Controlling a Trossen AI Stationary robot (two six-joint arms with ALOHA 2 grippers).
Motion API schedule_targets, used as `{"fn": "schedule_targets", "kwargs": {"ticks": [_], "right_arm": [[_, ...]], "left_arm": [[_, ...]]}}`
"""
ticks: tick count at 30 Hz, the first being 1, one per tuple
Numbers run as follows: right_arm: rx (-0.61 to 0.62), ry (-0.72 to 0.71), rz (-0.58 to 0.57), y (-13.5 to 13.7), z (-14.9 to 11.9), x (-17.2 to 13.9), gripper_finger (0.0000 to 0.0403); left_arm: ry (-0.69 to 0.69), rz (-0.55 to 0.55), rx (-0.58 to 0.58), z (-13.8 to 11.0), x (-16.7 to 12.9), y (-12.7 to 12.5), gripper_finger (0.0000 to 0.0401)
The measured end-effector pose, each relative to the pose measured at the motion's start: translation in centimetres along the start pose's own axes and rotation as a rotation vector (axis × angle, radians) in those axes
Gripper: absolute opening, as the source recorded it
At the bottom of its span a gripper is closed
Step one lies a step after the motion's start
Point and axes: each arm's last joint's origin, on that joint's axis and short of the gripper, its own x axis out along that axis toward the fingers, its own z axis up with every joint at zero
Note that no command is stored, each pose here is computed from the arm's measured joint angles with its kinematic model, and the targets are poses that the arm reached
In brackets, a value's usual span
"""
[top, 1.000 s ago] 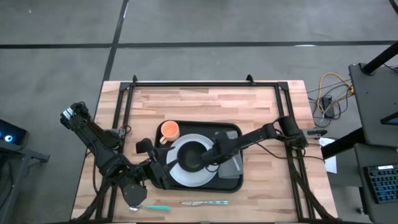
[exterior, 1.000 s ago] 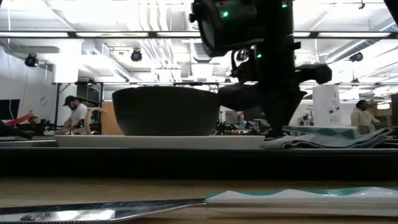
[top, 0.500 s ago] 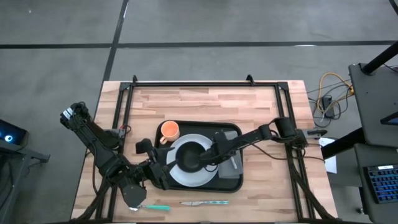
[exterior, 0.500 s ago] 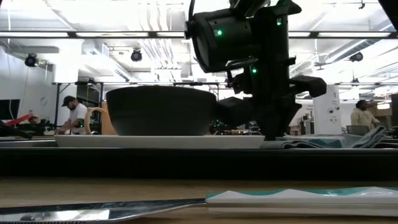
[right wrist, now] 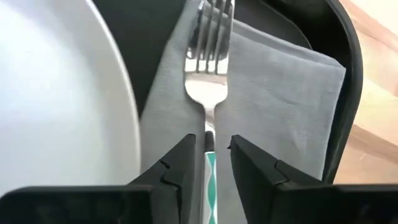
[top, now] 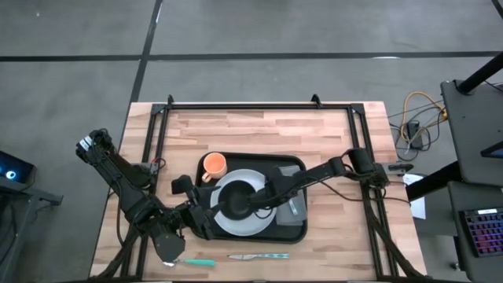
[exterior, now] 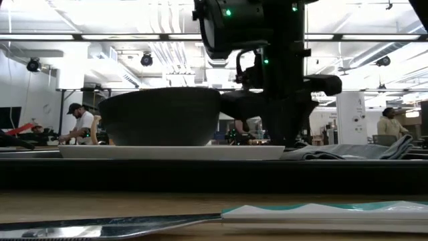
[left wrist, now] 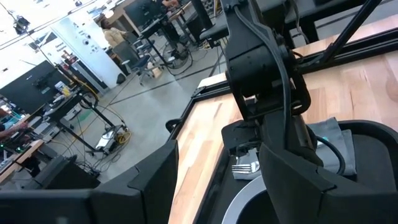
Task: Set up tray
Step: Put the blue fork on top of the gray napkin
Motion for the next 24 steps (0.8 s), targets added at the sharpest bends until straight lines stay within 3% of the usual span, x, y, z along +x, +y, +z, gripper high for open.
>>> {"fn": "schedule_targets", "kwargs": {"ticks": [4,13,19,24], "right_arm": [[-0.031,0.000,-0.002,0.0,0.1,-0.9,0.0097],[-0.093,-0.019,-0.198,-2.1,0.5,-2.3,0.0081],[-0.174,-0.039,-0.107,-2.6,0.6,-3.6,0.0074],[-0.142,-0.055,-0.070,-6.1,0.8,-5.0,0.0073]], "left_arm": [[0.000,0.000,0.000,0.0,0.0,0.0,0.0204],[0.000,0.000,0.004,0.0,0.0,0.0,0.0204],[0.000,0.000,0.003,0.0,0.0,0.0,0.0204],[0.003,-0.019,-0.004,0.0,-0.1,-0.1,0.0204]]}}
